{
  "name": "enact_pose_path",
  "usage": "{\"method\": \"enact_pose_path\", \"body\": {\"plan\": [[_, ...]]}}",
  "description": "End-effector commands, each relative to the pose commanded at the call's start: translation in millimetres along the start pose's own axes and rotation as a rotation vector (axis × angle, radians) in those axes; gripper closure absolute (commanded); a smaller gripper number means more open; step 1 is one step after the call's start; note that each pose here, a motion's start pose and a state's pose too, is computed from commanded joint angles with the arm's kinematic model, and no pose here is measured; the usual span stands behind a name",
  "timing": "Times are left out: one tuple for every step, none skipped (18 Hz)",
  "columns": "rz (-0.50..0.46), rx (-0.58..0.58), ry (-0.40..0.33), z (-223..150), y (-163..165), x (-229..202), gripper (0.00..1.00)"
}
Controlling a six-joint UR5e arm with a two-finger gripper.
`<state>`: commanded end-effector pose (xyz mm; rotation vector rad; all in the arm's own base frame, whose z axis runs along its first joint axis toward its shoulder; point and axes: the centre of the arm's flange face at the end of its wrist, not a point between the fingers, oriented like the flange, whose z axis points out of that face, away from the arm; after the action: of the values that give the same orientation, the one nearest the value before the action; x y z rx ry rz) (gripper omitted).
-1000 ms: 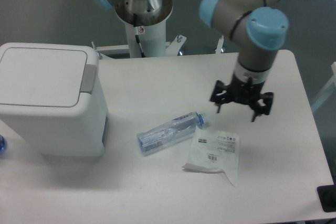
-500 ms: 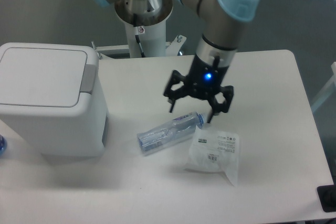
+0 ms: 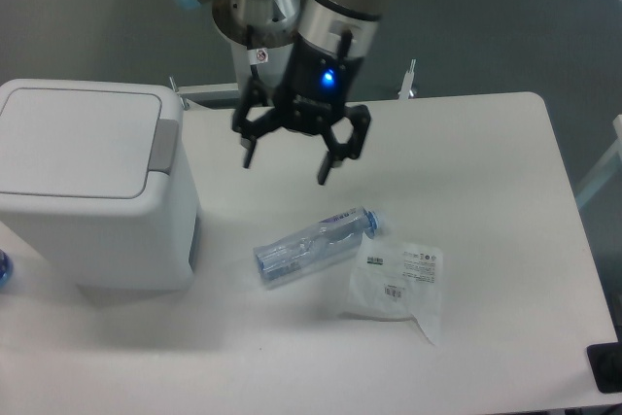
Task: Open the trash can
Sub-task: 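Move the gripper across the table toward the white trash bin lid, then lower the gripper onto the lid's hinge edge of the bin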
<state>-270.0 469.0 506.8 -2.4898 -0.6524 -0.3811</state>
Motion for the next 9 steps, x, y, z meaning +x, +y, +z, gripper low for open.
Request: {"method": "enact_pose_path", "body": {"plan": [[-0.004,-0.015,0.004,6.2,7.8,7.2,0.00],[-0.006,-0.020,0.006,7.4,16.0,10.5,0.00],[-0.006,-0.028,0.012,10.4,23.3,14.3,0.00],[-0.004,-0.032,0.017,11.3,29.2,18.2,0.00],[0.002,-0.039,0.022,13.3,33.5,24.1,0.00],[0.007,-0.041,0.025,13.6,37.5,28.4,0.00],[0.007,-0.041,0.025,12.8,41.1,29.7,0.00],[0.007,-0.043,0.025,13.4,43.7,29.9,0.00],[0.006,-0.046,0.025,15.3,43.8,28.7,0.00]]}}
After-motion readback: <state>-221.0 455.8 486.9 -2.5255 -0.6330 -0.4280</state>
